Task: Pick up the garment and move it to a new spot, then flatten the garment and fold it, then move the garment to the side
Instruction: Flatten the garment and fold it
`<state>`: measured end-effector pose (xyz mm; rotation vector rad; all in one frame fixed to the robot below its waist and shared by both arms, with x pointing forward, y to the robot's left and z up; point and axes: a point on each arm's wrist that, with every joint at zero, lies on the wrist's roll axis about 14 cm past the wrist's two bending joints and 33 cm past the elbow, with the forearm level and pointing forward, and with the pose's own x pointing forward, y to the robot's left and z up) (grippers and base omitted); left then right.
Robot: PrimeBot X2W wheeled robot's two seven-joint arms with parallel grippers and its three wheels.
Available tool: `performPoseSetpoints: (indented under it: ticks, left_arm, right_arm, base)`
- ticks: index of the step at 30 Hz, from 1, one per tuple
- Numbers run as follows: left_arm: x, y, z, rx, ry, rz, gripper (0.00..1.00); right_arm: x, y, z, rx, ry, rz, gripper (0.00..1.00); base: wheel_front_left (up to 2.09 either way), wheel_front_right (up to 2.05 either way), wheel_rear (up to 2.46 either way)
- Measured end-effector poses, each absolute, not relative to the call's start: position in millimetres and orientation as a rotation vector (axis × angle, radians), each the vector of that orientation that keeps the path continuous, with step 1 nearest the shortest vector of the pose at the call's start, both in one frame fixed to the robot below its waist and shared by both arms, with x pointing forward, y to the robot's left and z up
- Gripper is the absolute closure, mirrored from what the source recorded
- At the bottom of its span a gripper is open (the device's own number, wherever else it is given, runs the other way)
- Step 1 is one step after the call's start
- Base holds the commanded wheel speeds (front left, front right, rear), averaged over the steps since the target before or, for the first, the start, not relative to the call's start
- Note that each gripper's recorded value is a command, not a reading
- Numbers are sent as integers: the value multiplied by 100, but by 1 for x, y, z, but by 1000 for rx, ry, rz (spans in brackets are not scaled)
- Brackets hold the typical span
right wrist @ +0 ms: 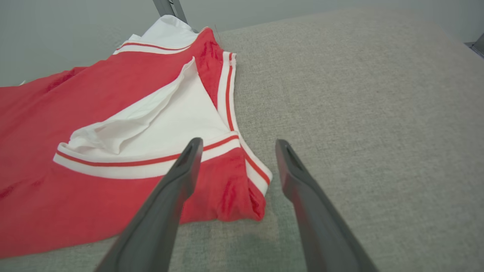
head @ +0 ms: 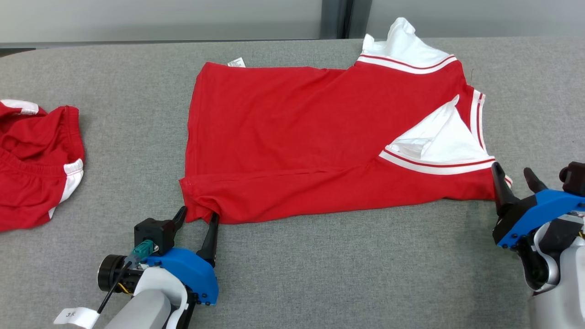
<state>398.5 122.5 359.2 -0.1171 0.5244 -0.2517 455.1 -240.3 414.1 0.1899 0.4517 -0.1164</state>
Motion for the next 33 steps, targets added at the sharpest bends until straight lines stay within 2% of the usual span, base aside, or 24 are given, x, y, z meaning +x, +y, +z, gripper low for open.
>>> performPoseSetpoints:
  ticks: [8,9,10,11,12,13,14,15,23,33]
  left_arm:
    - [403,123,350,-126,555,-237,0]
    - [403,123,349,-129,562,-237,9]
    - [402,122,348,-134,569,-240,24]
    - [402,122,347,-136,575,-241,56]
    - [403,121,346,-139,581,-245,56]
    - [403,119,346,-143,584,-249,100]
    - [403,117,345,-146,591,-259,100]
    - [402,116,344,-152,597,-268,100]
    - [399,108,352,-202,580,-288,100]
    - [379,118,376,-237,538,-291,100]
  right_arm:
    - [453,-236,381,206,563,-132,0]
    - [450,-236,375,201,592,-134,0]
    - [447,-236,369,188,616,-135,0]
    - [447,-236,367,181,629,-136,2]
    - [447,-235,366,181,636,-135,2]
    - [448,-235,365,180,640,-133,68]
    - [449,-234,365,182,641,-132,68]
    - [450,-234,365,183,641,-132,100]
    - [450,-232,382,213,571,-131,100]
    - [420,-238,413,218,518,-123,100]
  base:
    - [0,0,0]
    - [0,0,0]
    - [0,0,0]
    - [0,0,0]
    - [0,0,0]
    - [0,0,0]
    - [0,0,0]
    - [0,0,0]
    - [0,0,0]
    - [0,0,0]
